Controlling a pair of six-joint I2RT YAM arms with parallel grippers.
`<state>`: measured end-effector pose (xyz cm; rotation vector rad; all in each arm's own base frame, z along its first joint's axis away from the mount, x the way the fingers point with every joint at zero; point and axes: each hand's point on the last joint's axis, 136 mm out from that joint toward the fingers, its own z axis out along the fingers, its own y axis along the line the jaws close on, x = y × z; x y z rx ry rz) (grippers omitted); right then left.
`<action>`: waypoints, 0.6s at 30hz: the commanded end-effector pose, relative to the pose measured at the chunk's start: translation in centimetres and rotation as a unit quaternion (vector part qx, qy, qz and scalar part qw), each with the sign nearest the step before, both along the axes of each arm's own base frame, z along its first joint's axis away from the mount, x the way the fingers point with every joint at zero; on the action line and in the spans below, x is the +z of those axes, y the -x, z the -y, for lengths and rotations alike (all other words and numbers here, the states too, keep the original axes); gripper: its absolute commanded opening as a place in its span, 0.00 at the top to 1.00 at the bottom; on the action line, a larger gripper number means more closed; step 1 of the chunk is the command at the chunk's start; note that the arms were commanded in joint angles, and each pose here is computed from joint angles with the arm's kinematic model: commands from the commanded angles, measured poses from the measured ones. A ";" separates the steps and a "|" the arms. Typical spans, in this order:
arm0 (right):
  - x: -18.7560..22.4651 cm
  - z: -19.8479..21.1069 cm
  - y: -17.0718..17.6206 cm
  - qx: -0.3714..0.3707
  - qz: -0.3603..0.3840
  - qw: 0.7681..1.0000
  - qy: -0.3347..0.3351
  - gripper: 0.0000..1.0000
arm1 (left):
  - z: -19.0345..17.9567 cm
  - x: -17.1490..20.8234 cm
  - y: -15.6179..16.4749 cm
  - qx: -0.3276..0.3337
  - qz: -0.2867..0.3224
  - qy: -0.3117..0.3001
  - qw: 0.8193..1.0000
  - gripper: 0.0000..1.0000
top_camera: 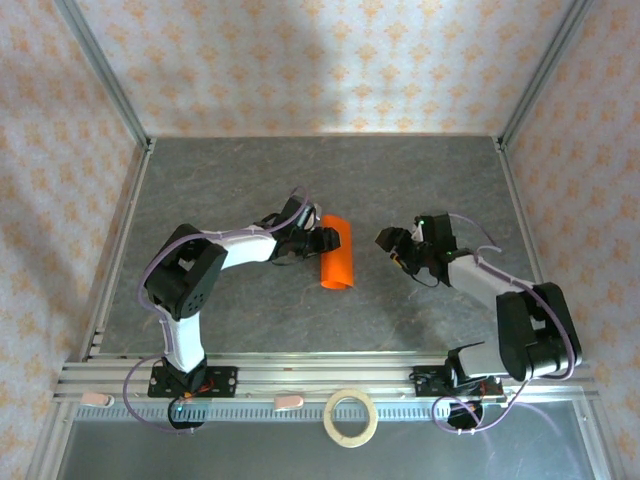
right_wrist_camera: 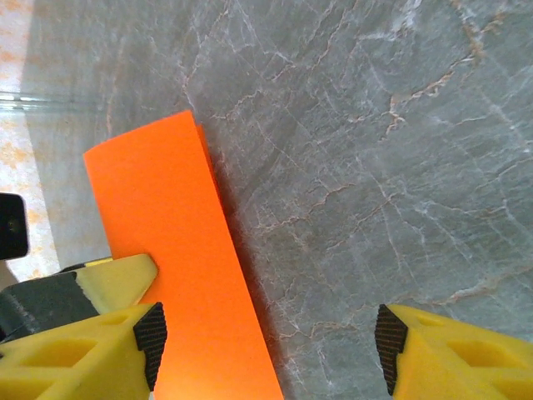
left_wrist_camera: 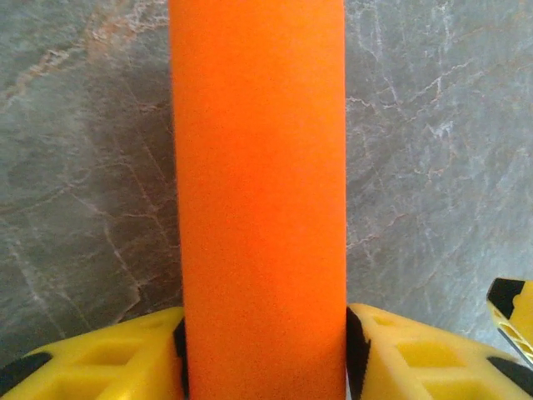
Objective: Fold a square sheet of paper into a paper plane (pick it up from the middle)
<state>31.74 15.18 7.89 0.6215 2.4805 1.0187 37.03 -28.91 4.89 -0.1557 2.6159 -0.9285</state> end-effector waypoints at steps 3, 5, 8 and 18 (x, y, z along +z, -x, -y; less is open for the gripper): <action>0.7 -1.3 -1.0 0.007 0.012 1.000 0.017 0.31 | -1.3 -0.2 -0.3 -0.021 0.013 -0.065 0.998 0.39; 0.6 -1.7 -1.1 0.008 0.010 1.000 0.019 0.31 | -1.8 -0.1 -0.4 -0.028 0.018 -0.082 0.996 0.35; 0.3 -2.4 -1.2 0.012 0.006 1.000 0.019 0.31 | -2.4 0.1 -0.3 -0.041 0.027 -0.104 0.993 0.31; 0.1 -3.5 -1.3 0.010 0.009 1.000 0.004 0.36 | -4.6 -0.5 -0.6 -0.031 0.028 -0.152 0.988 0.33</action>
